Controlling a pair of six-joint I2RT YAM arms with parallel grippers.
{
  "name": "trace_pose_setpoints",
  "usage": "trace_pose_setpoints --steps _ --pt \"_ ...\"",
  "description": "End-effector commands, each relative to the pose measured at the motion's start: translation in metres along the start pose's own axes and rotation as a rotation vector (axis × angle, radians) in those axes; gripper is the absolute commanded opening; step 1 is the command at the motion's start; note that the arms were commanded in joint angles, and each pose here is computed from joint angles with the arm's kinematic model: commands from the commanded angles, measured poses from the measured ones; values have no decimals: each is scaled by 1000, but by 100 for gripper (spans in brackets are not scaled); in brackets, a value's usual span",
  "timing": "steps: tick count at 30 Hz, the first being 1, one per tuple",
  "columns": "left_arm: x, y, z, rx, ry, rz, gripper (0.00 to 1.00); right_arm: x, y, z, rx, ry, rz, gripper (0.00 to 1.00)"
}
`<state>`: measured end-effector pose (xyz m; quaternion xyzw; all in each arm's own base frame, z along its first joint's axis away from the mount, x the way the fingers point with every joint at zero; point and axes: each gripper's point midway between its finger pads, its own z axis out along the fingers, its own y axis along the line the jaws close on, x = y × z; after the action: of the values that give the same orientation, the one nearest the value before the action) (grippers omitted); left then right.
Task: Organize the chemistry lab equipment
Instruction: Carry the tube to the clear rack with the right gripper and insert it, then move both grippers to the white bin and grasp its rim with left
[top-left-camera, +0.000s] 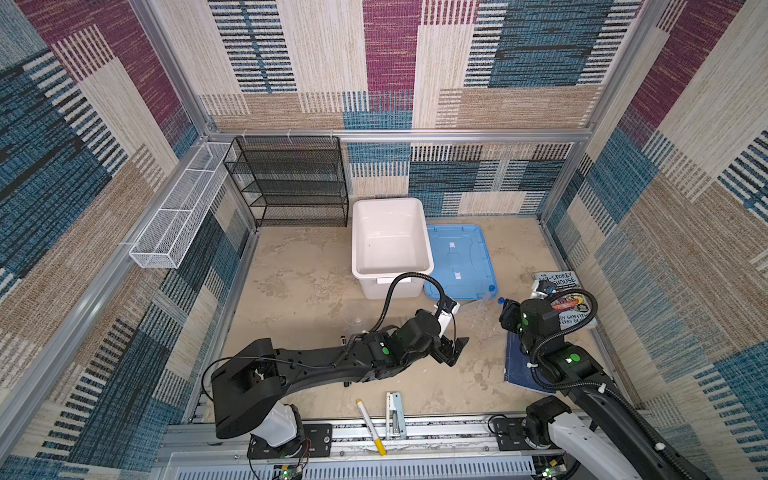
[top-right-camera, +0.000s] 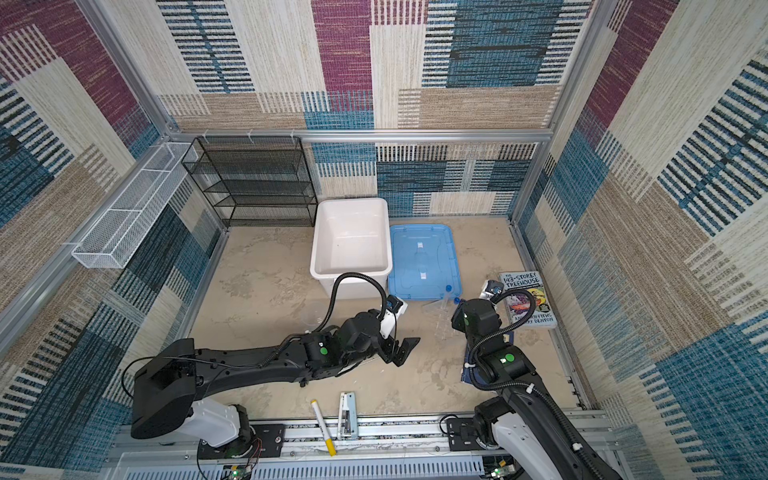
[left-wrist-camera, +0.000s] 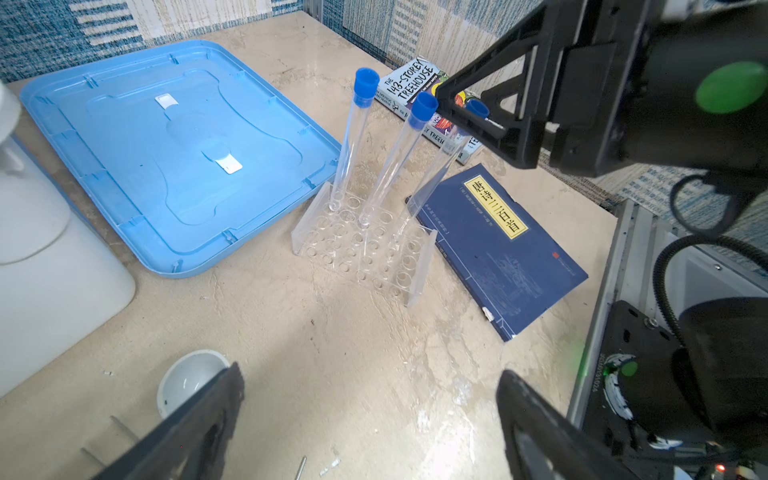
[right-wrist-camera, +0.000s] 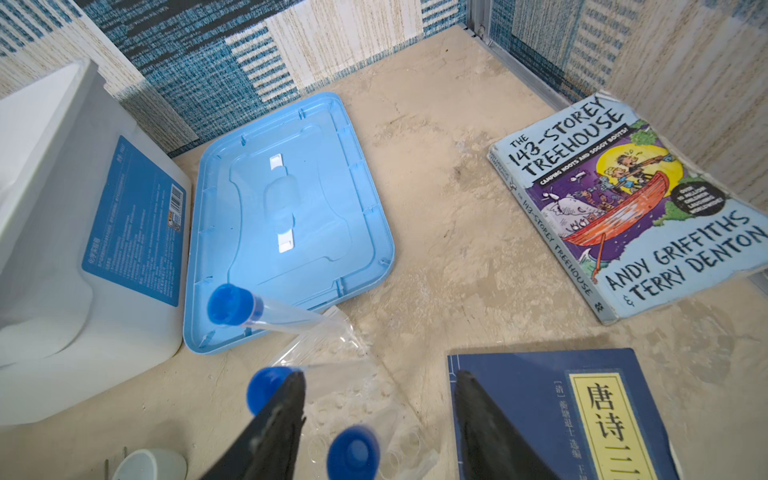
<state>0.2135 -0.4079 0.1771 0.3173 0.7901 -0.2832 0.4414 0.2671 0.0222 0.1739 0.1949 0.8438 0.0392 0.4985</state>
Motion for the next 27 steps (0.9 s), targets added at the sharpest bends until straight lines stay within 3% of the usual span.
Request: trace_pose_setpoints --steps 1,6,7,13,19,24,27 --pt "-13 5 -8 -24 -26 -7 97 -11 1 -5 -8 -36 32 69" --pt "-34 9 -22 -24 -48 -23 99 -38 8 -21 -35 -107 57 87" --pt "-40 12 -24 -26 -51 -34 99 -46 11 -25 -54 -128 57 98" --pt "-93 50 -63 -42 -130 -168 99 -91 61 -41 -227 -176 -55 99" --pt "-135 118 -113 -185 -194 -262 100 -135 132 -48 -466 -230 -141 99" --pt "-146 159 -118 -226 -152 -329 100 -171 175 -28 -524 -306 -209 99" --pt "-153 195 -121 -339 -134 -369 100 -183 189 -13 -519 -314 -243 99"
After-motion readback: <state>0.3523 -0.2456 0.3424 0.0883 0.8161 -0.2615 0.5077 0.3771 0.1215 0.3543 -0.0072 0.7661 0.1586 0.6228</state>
